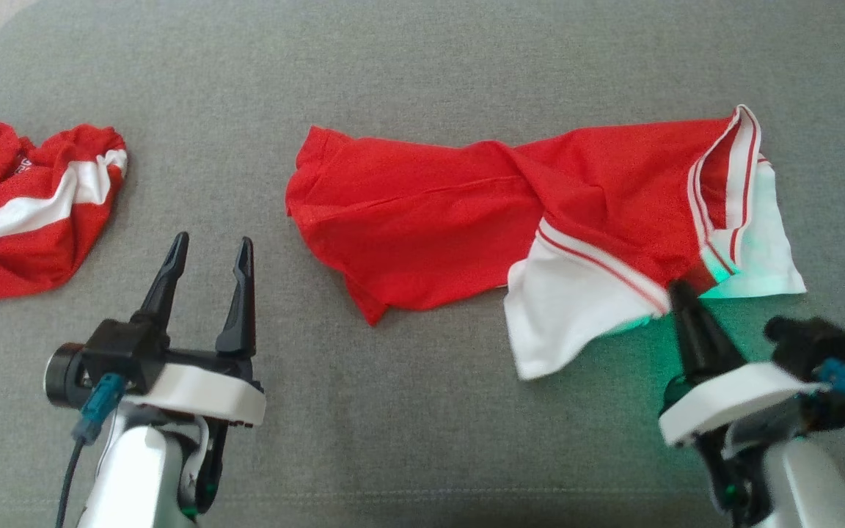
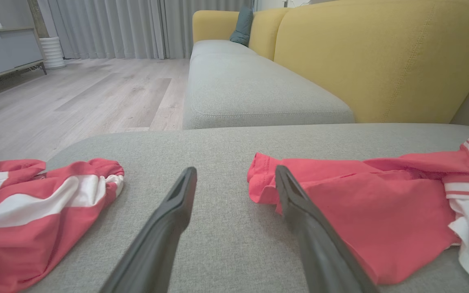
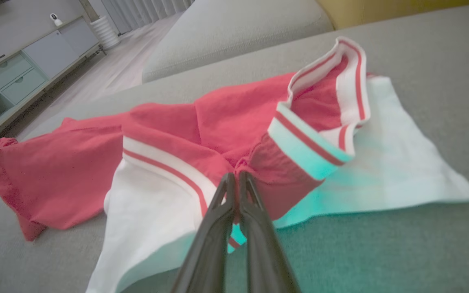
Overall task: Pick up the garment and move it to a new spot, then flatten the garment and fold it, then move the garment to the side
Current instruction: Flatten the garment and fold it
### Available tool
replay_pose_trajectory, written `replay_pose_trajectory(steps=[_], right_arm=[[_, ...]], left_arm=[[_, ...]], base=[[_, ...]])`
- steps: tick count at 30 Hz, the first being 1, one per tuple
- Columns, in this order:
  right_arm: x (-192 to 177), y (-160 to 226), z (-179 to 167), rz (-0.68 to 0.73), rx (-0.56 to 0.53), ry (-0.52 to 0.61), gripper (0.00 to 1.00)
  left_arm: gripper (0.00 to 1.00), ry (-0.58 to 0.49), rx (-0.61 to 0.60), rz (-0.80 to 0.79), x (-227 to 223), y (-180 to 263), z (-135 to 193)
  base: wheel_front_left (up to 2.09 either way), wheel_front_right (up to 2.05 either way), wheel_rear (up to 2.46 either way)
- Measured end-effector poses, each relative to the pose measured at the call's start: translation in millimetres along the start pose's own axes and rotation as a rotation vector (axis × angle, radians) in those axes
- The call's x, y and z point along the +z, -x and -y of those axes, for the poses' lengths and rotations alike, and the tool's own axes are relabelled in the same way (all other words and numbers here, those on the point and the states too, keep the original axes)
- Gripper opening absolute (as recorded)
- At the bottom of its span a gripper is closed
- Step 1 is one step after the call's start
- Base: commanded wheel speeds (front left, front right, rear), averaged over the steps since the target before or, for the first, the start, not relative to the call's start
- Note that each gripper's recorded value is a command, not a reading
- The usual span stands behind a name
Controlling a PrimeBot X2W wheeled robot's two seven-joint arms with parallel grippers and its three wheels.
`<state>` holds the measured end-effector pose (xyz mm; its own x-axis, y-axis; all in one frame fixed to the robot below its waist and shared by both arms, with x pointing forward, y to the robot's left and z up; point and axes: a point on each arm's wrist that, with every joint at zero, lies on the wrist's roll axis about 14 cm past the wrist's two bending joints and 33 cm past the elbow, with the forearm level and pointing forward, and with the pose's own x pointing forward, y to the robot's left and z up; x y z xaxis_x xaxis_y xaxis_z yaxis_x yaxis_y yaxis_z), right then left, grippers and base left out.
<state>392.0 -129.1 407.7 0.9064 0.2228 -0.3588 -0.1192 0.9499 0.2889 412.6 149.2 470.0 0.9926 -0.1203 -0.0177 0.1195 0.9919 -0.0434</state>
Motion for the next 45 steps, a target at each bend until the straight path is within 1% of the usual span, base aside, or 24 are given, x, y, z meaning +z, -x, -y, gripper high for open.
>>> replay_pose_trajectory(steps=[5,9,12,15,20,21,22,23,24,28,32,35,38,40,45], right_arm=[[36,-8,17,0.089,-0.048,0.053,0.00],[51,-12,41,0.098,-0.102,0.082,0.00],[51,-13,71,0.066,-0.165,0.088,0.00],[45,-18,92,0.027,-0.205,0.080,0.00],[49,-35,108,0.024,-0.220,0.087,0.00],[49,-38,109,0.024,-0.220,0.092,0.02],[49,-41,110,0.025,-0.217,0.094,0.41],[49,-43,110,0.028,-0.214,0.101,0.95],[50,-45,110,0.037,-0.210,0.105,1.00],[62,-45,104,0.116,-0.195,0.117,1.00],[80,-40,99,0.199,-0.186,0.156,1.00],[106,-34,83,0.296,-0.153,0.212,1.00],[122,-26,56,0.368,-0.099,0.236,1.00],[123,-19,39,0.387,-0.067,0.241,1.00],[106,0,13,0.352,-0.020,0.245,1.00]], left_arm=[[1.00,0.000,-0.002,0.000,-1,-2,0],[1.00,0.000,-0.002,0.006,1,-6,0],[1.00,0.004,-0.001,-0.001,-2,-6,1],[1.00,0.009,0.000,-0.011,-5,-7,0],[1.00,0.008,0.008,0.000,-3,-15,-3],[1.00,0.008,0.009,0.002,-3,-16,-3],[1.00,0.008,0.010,0.001,-3,-16,-4],[1.00,0.009,0.011,-0.001,-4,-16,-4],[1.00,0.009,0.012,-0.002,-4,-15,-4],[1.00,0.010,0.011,0.003,-2,-15,-4],[1.00,0.010,0.011,0.012,1,-15,-3],[1.00,0.009,0.014,0.021,5,-14,-4],[1.00,0.008,0.010,0.034,10,-13,-2],[1.00,0.002,0.006,0.036,11,-10,-1],[1.00,0.003,0.002,0.026,9,0,2]], base=[[0.00,0.00,0.00],[0.00,0.00,0.00],[0.00,0.00,0.00],[0.00,0.00,0.00],[0.00,0.00,0.00],[0.00,0.00,0.00],[0.00,0.00,0.00],[0.00,0.00,0.00],[0.00,0.00,0.00],[0.00,0.00,0.00],[0.00,0.00,0.00],[0.00,0.00,0.00],[0.00,0.00,0.00],[0.00,0.00,0.00],[0.00,0.00,0.00]])
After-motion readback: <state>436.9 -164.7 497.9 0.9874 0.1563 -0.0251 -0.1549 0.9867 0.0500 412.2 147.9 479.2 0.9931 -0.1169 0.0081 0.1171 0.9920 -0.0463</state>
